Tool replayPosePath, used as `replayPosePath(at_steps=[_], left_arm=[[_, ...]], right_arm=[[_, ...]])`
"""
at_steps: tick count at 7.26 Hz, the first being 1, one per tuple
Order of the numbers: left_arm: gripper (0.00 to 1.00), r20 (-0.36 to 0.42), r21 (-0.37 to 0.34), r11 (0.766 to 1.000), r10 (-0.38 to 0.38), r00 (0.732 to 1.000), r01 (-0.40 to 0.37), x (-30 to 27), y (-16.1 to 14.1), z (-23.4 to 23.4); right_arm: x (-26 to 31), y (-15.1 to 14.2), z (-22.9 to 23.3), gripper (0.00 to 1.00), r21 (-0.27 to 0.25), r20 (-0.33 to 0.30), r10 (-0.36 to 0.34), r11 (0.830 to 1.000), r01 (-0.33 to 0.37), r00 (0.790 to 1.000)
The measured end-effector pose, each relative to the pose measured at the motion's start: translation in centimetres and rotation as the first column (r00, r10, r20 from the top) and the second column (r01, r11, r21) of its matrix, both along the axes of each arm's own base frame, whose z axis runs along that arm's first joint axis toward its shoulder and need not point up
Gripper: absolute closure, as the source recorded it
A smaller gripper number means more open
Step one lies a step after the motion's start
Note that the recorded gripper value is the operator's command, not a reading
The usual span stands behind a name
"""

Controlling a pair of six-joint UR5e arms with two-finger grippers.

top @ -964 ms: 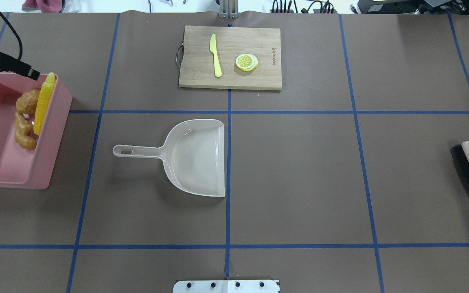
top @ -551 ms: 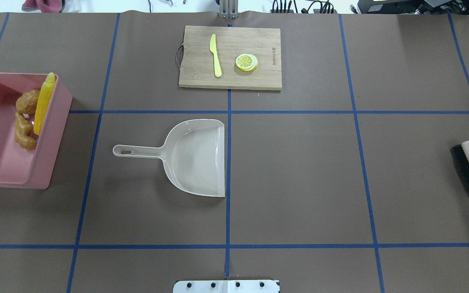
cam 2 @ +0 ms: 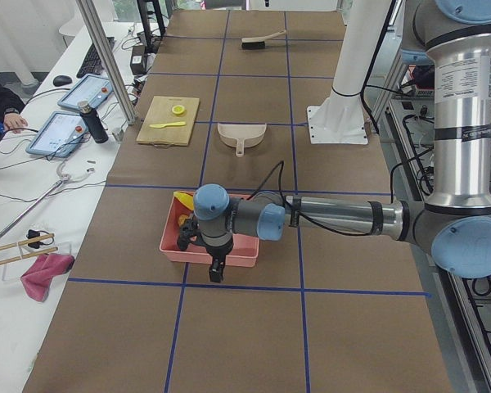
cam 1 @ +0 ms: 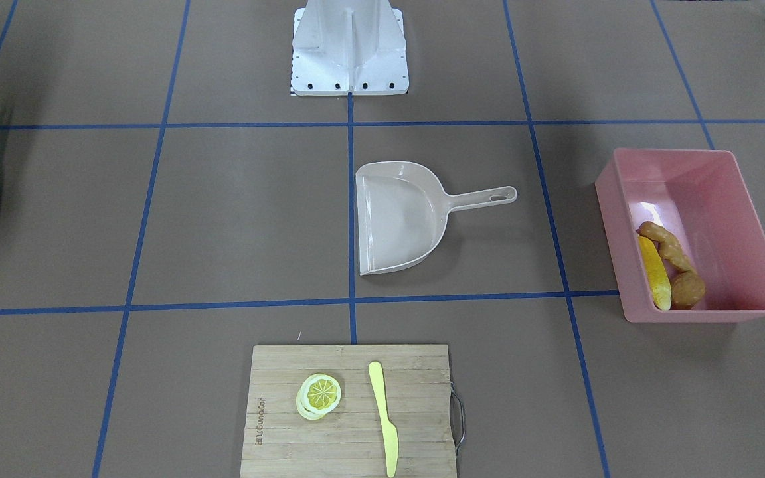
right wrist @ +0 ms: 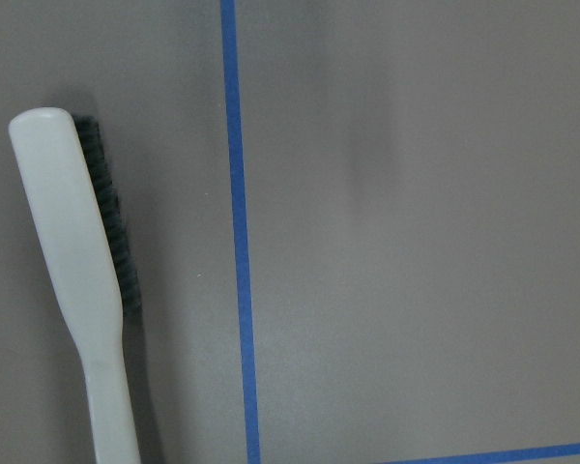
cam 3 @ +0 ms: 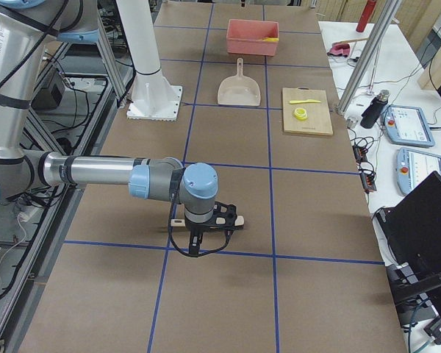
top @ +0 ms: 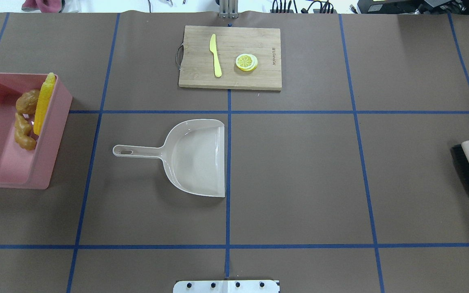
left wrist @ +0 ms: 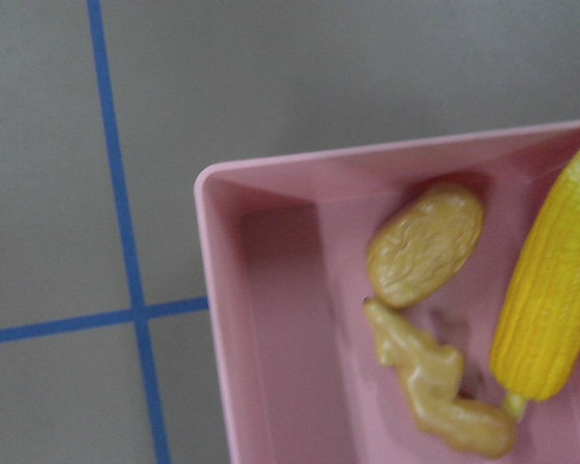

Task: Sweep and dump trash into bin

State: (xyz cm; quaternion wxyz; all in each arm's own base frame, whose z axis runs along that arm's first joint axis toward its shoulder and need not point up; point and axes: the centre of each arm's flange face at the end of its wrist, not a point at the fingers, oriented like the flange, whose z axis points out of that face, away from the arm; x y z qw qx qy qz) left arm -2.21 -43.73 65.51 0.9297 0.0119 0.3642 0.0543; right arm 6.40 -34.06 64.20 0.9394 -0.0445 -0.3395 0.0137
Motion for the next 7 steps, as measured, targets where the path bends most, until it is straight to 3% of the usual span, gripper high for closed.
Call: replayPosePath(at_steps=[3, 7], left_arm=[[0.02, -0.018, -0.006, 0.999, -0.049, 0.999, 0.049, -3.3, 3.6, 0.2], [0.02, -0.034, 0.035, 0.997, -0.062, 0.997, 0.063, -3.6, 2.5, -1.6]], right_arm=[[0.0, 0.1, 0.1, 0.0, -0.003, 0.0, 0.0, 1.0, 0.0, 1.0], [0.0, 0.2, 0.2, 0.0, -0.006, 0.0, -0.001, 1.0, 0.001, 1.0]])
